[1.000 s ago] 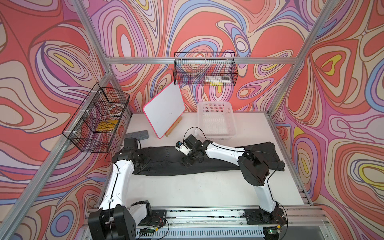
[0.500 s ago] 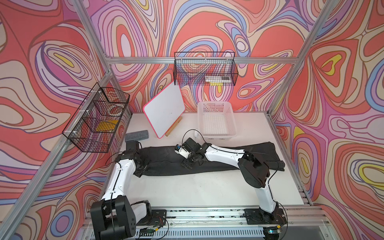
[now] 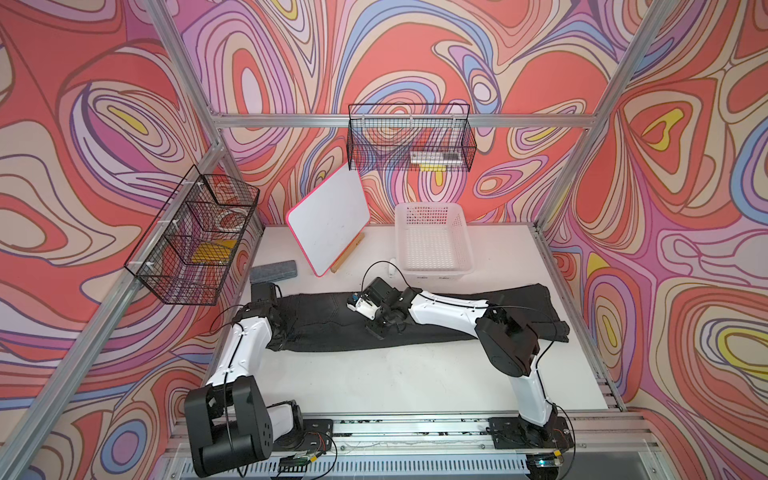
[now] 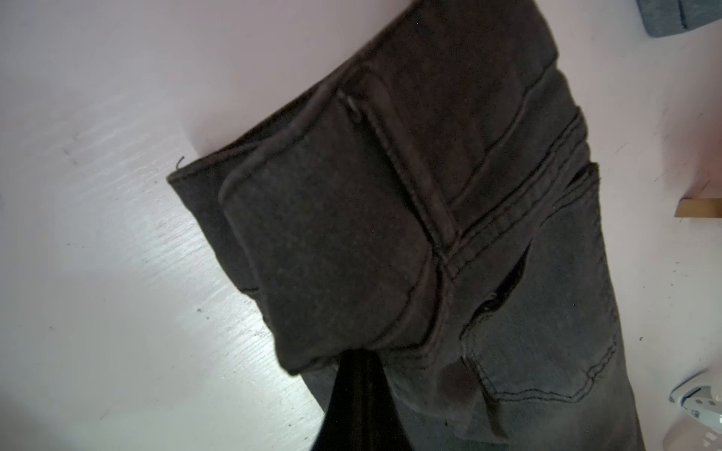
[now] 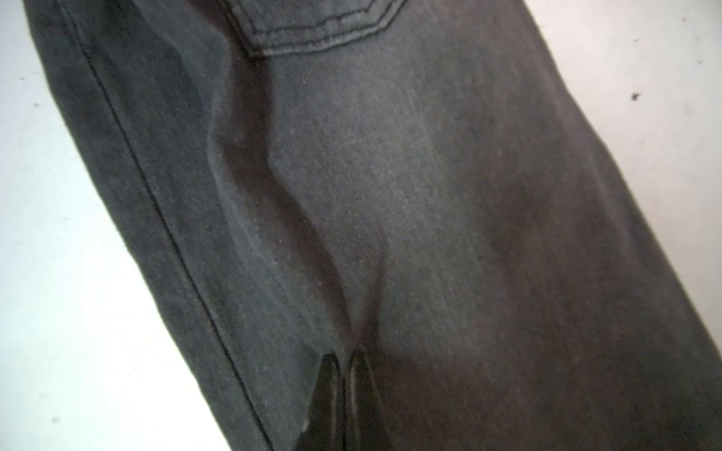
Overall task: Roll up the long pants
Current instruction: Fold the long pant at the center of the board.
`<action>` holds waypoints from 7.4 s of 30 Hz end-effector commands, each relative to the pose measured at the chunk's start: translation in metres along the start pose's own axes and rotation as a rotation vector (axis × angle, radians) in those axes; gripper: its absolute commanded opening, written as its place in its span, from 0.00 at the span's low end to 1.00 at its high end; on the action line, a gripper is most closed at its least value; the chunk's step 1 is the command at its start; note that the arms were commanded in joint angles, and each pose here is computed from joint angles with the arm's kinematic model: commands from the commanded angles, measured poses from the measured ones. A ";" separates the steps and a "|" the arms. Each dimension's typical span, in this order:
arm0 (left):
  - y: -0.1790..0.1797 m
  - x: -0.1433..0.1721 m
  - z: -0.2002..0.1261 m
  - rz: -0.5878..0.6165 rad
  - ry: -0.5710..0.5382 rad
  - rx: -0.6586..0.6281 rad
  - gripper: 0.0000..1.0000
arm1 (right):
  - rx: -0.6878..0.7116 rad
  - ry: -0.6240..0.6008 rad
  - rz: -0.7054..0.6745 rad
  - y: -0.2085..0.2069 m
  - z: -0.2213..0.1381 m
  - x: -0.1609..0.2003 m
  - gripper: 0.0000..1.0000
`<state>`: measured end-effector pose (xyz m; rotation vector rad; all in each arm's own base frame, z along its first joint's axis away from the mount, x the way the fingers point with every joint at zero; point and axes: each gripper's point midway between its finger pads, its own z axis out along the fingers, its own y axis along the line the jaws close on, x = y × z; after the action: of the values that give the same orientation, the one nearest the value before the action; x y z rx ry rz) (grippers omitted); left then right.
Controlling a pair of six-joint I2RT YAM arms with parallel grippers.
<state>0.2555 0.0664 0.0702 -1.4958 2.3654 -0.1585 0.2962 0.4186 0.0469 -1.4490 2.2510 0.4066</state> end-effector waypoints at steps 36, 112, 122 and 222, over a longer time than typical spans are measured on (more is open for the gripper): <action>0.048 0.031 -0.006 -0.004 0.078 -0.133 0.33 | -0.266 0.160 -0.010 0.085 -0.027 0.057 0.46; 0.046 0.049 0.057 0.248 0.179 -0.265 0.23 | 0.897 -0.033 1.860 -0.367 -0.218 0.445 0.55; 0.000 0.016 0.066 0.279 0.132 -0.200 0.23 | 0.842 -0.012 1.655 -0.373 -0.273 0.404 0.62; -0.031 -0.067 -0.035 0.340 -0.036 -0.117 0.52 | -0.295 -0.726 0.782 0.073 -0.115 -0.274 0.00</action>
<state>0.3014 0.0970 0.1323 -0.9674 2.6349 0.0985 0.3196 0.5813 0.2497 -0.3100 2.1953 1.1082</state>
